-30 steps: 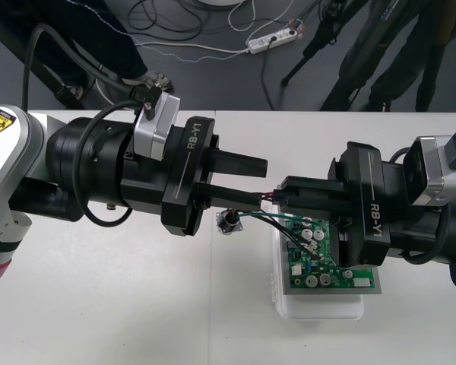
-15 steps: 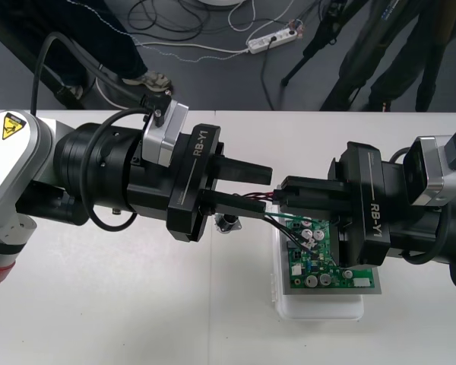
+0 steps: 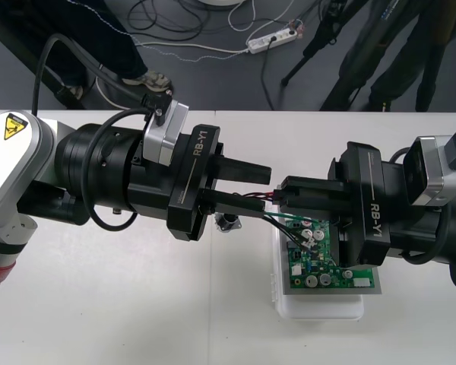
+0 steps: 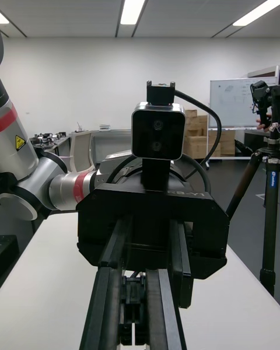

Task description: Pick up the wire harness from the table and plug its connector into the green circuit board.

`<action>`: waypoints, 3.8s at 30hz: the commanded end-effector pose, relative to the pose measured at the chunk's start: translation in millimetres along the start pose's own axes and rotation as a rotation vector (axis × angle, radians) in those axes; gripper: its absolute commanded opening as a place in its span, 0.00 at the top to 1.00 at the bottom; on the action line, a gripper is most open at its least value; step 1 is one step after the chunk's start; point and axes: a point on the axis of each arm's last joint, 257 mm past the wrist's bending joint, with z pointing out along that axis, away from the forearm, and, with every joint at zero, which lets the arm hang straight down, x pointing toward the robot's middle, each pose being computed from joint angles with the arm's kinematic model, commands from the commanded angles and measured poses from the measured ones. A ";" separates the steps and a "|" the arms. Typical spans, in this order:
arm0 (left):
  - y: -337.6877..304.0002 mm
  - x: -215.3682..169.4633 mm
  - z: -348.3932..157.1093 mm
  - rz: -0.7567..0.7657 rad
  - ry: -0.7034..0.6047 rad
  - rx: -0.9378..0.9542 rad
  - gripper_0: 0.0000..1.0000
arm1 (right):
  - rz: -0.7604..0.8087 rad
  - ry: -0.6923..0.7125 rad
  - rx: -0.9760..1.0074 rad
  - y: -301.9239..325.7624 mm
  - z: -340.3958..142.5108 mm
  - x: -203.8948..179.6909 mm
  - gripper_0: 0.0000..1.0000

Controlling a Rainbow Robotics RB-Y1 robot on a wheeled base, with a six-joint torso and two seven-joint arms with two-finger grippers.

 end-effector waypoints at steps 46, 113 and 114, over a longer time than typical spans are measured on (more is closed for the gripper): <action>10.0 -18.9 0.3 0.076 -0.023 -0.011 1.00 | 0.032 0.063 -0.028 3.1 -17.2 12.5 0.00; -11.4 218.2 -76.5 0.075 0.054 -0.078 1.00 | -0.230 1.474 0.024 -60.8 -289.5 208.1 0.00; -11.3 220.7 -74.1 0.068 0.051 -0.079 1.00 | -0.233 1.482 0.024 -61.3 -287.8 211.9 0.00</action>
